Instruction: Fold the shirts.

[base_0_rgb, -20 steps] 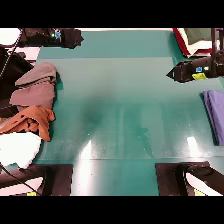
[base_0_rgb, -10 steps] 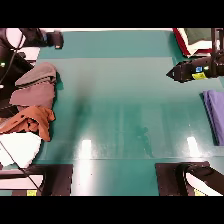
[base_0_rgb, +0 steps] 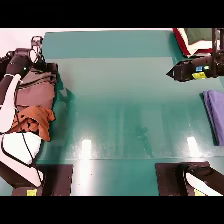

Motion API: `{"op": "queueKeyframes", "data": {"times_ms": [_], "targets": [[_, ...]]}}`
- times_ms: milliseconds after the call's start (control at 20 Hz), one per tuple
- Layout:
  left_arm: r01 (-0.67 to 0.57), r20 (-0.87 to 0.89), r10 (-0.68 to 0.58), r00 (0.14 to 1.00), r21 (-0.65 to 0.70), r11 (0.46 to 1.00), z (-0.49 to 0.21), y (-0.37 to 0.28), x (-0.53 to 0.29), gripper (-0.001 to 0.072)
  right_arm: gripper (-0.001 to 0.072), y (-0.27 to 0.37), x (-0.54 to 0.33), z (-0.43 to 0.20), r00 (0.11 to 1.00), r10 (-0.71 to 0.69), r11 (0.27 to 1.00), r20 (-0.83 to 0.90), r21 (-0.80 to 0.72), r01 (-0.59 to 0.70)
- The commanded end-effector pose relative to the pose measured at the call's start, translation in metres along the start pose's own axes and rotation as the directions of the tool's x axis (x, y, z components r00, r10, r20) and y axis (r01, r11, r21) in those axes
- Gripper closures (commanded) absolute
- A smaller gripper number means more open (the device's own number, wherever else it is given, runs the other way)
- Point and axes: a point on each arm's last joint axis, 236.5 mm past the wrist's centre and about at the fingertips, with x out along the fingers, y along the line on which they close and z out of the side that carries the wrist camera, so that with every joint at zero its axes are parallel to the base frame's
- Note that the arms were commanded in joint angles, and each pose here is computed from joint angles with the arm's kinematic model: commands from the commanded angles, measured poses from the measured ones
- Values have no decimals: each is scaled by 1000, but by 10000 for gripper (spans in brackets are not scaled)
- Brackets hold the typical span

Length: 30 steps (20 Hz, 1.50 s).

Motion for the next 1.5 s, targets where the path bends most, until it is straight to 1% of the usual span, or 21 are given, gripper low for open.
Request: {"op": "queueKeyframes", "data": {"times_ms": [0,50,100,150,250,350,450,500,550,650,750,800,900,1000,1100,1200,1250,1300,1350,1400,1450], "targets": [[-14,-42,14,999,-7,1000,-14,9,24,100,696,0,0,3,1000,0,1000,12,0,0],[-14,-36,14,999,-15,1000,-11,9,21,208,696,0,0,5,1000,0,1000,21,0,0],[-16,-29,15,999,-20,1000,-6,10,14,490,696,0,-1,7,1000,0,1000,31,0,0],[-17,-14,17,1000,-23,1000,4,11,4,674,696,0,-1,10,999,0,1000,40,0,0],[-17,67,19,998,-32,999,40,15,-35,683,696,1,-3,14,998,1,1000,57,-2,-1],[5,241,2,970,-29,1000,96,14,-110,683,696,6,-18,28,995,5,1000,103,-18,-3],[11,448,-18,894,17,1000,145,8,-218,684,696,16,-44,53,981,13,999,193,-44,-4],[12,541,-38,840,52,999,156,1,-277,683,696,21,-60,66,970,18,998,241,-58,-4],[20,615,-69,786,86,996,159,-10,-331,684,696,26,-74,77,959,23,998,284,-70,-3],[56,683,-155,714,165,985,146,-36,-408,684,696,35,-101,95,932,35,996,360,-93,-1],[153,677,-311,667,283,947,123,-80,-455,684,696,43,-124,106,909,45,994,415,-112,2],[208,644,-396,654,351,913,109,-108,-466,684,696,46,-134,110,899,49,993,435,-119,3],[291,545,-527,652,461,838,80,-167,-466,684,696,52,-148,114,886,56,991,461,-132,5],[364,402,-630,664,562,742,38,-234,-445,684,696,55,-159,114,882,60,990,468,-142,8],[421,212,-693,689,660,622,-19,-301,-413,683,696,58,-166,114,877,63,989,477,-148,10],[494,38,-724,688,707,506,-79,-358,-384,668,696,59,-169,111,882,64,988,466,-154,10],[533,-33,-738,674,713,455,-104,-381,-374,388,696,59,-168,109,887,63,988,458,-154,10],[561,-76,-738,671,703,438,-116,-393,-363,160,696,59,-167,107,891,62,988,451,-154,9],[564,-87,-729,679,697,443,-117,-395,-354,160,696,59,-166,105,894,61,988,444,-154,9],[558,-73,-716,694,682,472,-109,-387,-346,160,696,58,-165,103,899,60,988,434,-154,9],[559,-47,-701,712,642,525,-93,-370,-340,161,696,58,-164,101,903,59,988,426,-154,9]]}}
